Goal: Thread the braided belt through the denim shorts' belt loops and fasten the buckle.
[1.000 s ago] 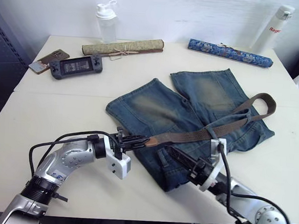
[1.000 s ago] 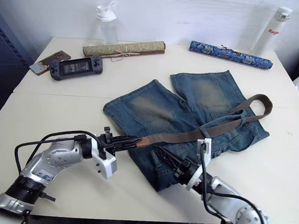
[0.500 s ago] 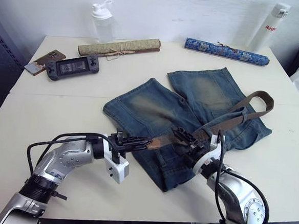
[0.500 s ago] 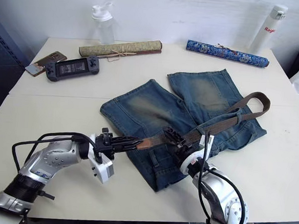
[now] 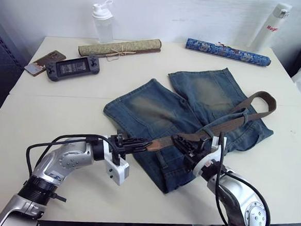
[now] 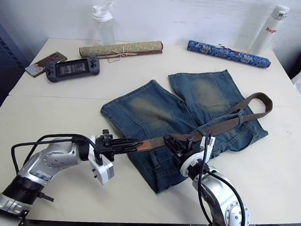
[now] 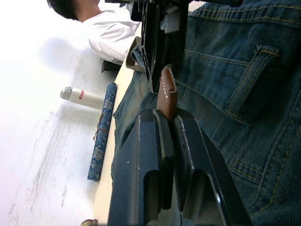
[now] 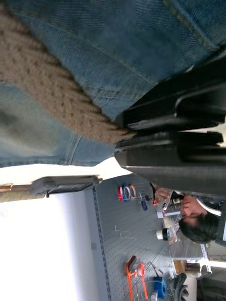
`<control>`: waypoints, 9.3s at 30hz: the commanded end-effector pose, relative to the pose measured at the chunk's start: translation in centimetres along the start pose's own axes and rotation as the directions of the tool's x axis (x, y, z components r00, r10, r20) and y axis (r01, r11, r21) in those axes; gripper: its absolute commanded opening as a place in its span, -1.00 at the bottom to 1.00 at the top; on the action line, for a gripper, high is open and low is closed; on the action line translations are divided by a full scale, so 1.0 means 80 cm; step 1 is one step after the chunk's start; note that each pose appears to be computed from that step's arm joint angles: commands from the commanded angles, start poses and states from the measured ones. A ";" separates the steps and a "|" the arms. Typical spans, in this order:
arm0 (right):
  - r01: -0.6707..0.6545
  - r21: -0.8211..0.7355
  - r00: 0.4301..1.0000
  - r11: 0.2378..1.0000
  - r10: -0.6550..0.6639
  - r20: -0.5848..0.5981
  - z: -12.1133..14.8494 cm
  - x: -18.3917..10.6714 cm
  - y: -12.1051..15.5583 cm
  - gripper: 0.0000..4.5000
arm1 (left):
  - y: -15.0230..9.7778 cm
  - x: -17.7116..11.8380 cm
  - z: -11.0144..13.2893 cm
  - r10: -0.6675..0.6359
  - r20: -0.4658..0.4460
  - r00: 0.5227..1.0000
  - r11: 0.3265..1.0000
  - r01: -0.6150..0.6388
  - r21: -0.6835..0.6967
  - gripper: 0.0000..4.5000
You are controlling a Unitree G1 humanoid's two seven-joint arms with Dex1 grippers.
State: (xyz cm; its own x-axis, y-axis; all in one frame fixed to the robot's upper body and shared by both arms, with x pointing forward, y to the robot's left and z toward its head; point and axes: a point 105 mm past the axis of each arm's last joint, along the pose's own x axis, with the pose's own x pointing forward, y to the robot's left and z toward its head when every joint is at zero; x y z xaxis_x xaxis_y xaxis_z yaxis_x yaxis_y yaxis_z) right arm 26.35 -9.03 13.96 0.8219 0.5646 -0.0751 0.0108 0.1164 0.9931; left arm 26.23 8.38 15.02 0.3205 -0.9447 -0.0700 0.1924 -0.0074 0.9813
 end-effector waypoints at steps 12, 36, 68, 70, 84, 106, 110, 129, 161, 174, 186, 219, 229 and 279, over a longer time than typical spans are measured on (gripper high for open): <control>-0.106 -0.337 0.990 0.935 0.132 0.053 0.041 -0.044 0.039 -1.00 | 0.007 -0.040 0.011 0.063 -0.035 0.997 0.901 -0.072 -0.428 0.02; -0.006 -0.635 0.996 0.772 0.062 0.067 0.027 -0.027 -0.012 -1.00 | -0.051 -0.071 0.019 -0.056 -0.056 0.997 0.694 -0.002 -0.720 0.02; 0.037 -0.324 0.961 0.945 -0.122 -0.247 -0.040 0.002 -0.054 -1.00 | -0.057 -0.019 0.030 -0.197 0.124 0.973 0.937 0.224 -0.269 0.02; 0.049 -0.322 0.958 0.945 -0.136 -0.254 -0.041 0.002 -0.057 -1.00 | -0.059 -0.019 0.030 -0.220 0.132 0.967 0.930 0.248 -0.272 0.02; 0.053 -0.291 0.960 0.955 -0.129 -0.247 -0.041 0.007 -0.053 -1.00 | -0.080 -0.039 0.016 -0.281 0.082 0.956 0.914 0.292 -0.281 0.02; 0.044 -0.259 0.964 0.965 -0.109 -0.242 -0.043 0.010 -0.045 -1.00 | -0.060 -0.015 0.006 -0.081 0.033 0.996 0.982 0.085 -0.166 0.02; 0.045 -0.264 0.963 0.964 -0.112 -0.244 -0.044 0.011 -0.046 -1.00 | -0.056 -0.015 0.011 -0.057 0.059 0.997 0.983 0.066 -0.173 0.02; 0.065 -0.297 0.981 0.953 -0.116 -0.157 -0.024 0.012 -0.038 -0.82 | -0.067 -0.022 0.008 -0.116 0.092 0.989 0.981 0.128 -0.143 -0.99; 0.038 -0.994 0.931 0.105 -0.365 -0.003 0.045 -0.054 -0.099 -0.98 | -0.040 -0.013 0.011 -0.074 0.090 0.993 0.986 0.087 -0.143 -1.00; 0.097 -0.976 0.902 0.195 -0.431 0.003 0.040 -0.040 -0.123 -0.98 | -0.087 -0.192 -0.032 -0.338 -0.184 0.923 0.937 0.312 -0.159 -1.00; 0.077 -0.975 0.913 0.209 -0.407 -0.015 0.034 -0.027 -0.116 -0.98 | -0.116 -0.387 -0.067 -0.590 -0.620 0.517 0.803 0.461 -0.379 -1.00; 0.082 -0.969 0.934 0.235 -0.356 -0.008 0.041 -0.020 -0.096 0.97 | -0.054 -0.164 0.040 -0.198 -0.021 0.980 0.878 0.168 -0.448 0.82; -0.203 -0.949 0.960 0.240 -0.144 -0.242 0.054 -0.068 0.025 0.97 | -0.025 -0.049 0.042 -0.109 0.071 0.991 0.640 0.125 -0.758 0.82; -0.432 -0.787 0.842 -0.441 -0.510 -0.176 0.082 -0.062 -0.041 -1.00 | -0.047 -0.065 -0.051 -0.487 -0.126 0.864 0.724 0.319 -0.611 -0.98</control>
State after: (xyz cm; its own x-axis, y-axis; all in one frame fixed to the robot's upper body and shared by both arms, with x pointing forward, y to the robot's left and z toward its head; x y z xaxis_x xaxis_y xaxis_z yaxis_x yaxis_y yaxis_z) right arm 27.72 -20.36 10.67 0.6390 0.4763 -0.6041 -0.7673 0.3391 -0.5443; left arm 27.10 12.61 10.69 0.2572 -0.7949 -0.5495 0.8424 -0.0943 0.5306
